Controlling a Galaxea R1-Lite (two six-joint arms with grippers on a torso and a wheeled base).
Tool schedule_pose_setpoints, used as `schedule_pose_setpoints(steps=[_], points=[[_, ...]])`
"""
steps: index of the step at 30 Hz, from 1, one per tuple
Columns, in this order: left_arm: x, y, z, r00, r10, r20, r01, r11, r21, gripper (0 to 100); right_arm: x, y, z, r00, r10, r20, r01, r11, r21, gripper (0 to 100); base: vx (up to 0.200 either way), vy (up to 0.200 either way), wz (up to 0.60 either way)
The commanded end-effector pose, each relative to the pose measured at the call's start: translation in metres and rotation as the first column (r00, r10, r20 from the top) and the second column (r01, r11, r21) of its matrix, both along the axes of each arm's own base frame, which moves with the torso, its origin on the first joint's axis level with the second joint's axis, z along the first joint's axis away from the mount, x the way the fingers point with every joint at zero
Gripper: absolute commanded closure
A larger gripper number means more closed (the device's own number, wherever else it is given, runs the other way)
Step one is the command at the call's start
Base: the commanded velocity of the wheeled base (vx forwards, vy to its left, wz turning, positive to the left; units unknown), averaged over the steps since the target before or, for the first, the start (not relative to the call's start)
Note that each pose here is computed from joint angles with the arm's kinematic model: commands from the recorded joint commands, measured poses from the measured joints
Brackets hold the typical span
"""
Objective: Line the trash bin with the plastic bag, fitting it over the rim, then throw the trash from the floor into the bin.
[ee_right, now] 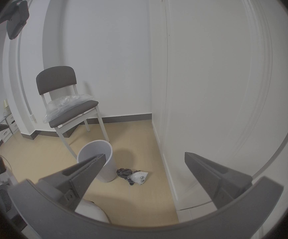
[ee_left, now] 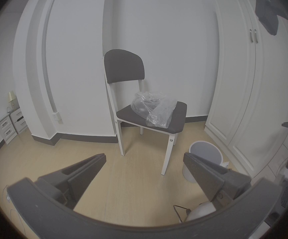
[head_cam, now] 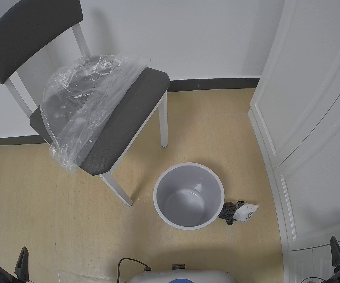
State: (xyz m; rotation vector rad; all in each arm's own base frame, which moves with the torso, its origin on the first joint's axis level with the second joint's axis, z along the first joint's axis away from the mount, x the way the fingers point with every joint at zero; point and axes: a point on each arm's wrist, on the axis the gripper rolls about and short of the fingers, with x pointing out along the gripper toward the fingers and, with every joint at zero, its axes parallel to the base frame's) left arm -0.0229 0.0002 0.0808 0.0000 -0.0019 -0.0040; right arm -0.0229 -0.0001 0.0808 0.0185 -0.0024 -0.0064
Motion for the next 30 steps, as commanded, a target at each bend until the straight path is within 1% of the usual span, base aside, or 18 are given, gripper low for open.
schedule_pose_setpoints(steps=[1,8,15,16,17,18,20,23,24,25,26,27,28,29,30], points=[[0.0,0.0,-0.005,1.0,0.001,-0.003,-0.001,1.0,-0.005,0,0.0,0.0,-0.005,1.0,-0.001,-0.001,0.001,1.0,0.0,0,0.0,0.0,0.0],[0.0,0.0,-0.005,1.0,0.006,-0.002,-0.006,1.0,-0.012,0,0.0,0.0,-0.005,1.0,-0.001,-0.001,0.001,1.0,0.0,0,0.0,0.0,0.0],[0.0,0.0,-0.005,1.0,0.003,-0.002,-0.003,1.0,-0.003,0,0.0,0.0,-0.005,1.0,-0.006,-0.001,0.006,1.0,-0.008,0,0.0,0.0,0.0],[0.0,0.0,-0.005,1.0,-0.001,-0.002,0.001,1.0,0.006,0,0.0,0.0,-0.005,1.0,-0.003,-0.003,0.003,1.0,-0.028,0,0.0,0.0,0.0],[0.0,0.0,-0.005,1.0,-0.001,-0.002,0.001,1.0,0.006,0,0.0,0.0,-0.005,1.0,-0.003,-0.003,0.003,1.0,-0.028,0,0.0,0.0,0.0],[0.0,0.0,-0.005,1.0,-0.005,-0.002,0.005,1.0,0.023,0,0.0,0.0,-0.005,1.0,0.005,-0.001,-0.005,0.998,-0.057,0,0.0,0.0,0.0],[0.0,-0.001,-0.005,1.0,-0.022,0.001,0.022,0.999,0.029,0,0.0,0.0,-0.005,1.0,0.006,-0.001,-0.006,0.998,-0.057,0,0.0,0.0,0.0],[0.0,-0.001,-0.005,1.0,-0.024,0.001,0.023,0.999,0.025,0,0.0,0.0,-0.005,1.0,0.009,0.002,-0.009,0.999,-0.054,0,0.0,0.0,0.0],[-0.001,-0.001,0.002,0.999,-0.024,0.046,0.023,1.0,0.006,0,0.0,0.0,-0.001,1.0,0.006,0.027,-0.005,0.999,-0.033,0,0.0,0.0,0.0],[-0.004,-0.001,0.015,0.993,-0.024,0.119,0.027,0.999,-0.031,0,-0.003,0.0,0.009,0.996,0.009,0.087,-0.01,1.0,0.002,0,0.0,0.0,0.0],[-0.01,-0.001,0.033,0.976,-0.042,0.214,0.062,0.994,-0.088,0,-0.009,0.0,0.03,0.981,0.013,0.195,-0.023,0.998,0.052,0,0.0,0.0,0.0],[-0.013,-0.001,0.042,0.966,-0.056,0.252,0.088,0.989,-0.118,0,-0.014,0.0,0.045,0.966,0.017,0.259,-0.04,0.996,0.082,0,0.0,0.0,0.0],[-0.014,-0.001,0.046,0.963,-0.071,0.261,0.107,0.986,-0.126,0,-0.017,0.001,0.053,0.96,0.021,0.28,-0.049,0.994,0.094,0,0.0,0.0,0.0],[-0.015,-0.002,0.046,0.962,-0.112,0.248,0.141,0.985,-0.099,0,-0.015,0.002,0.058,0.967,0.021,0.253,-0.042,0.996,0.077,0,0.0,0.0,0.0],[-0.015,-0.003,0.042,0.964,-0.149,0.222,0.165,0.985,-0.054,0,-0.013,0.002,0.057,0.976,0.036,0.215,-0.044,0.998,0.033,0,0.0,0.0,0.0]])
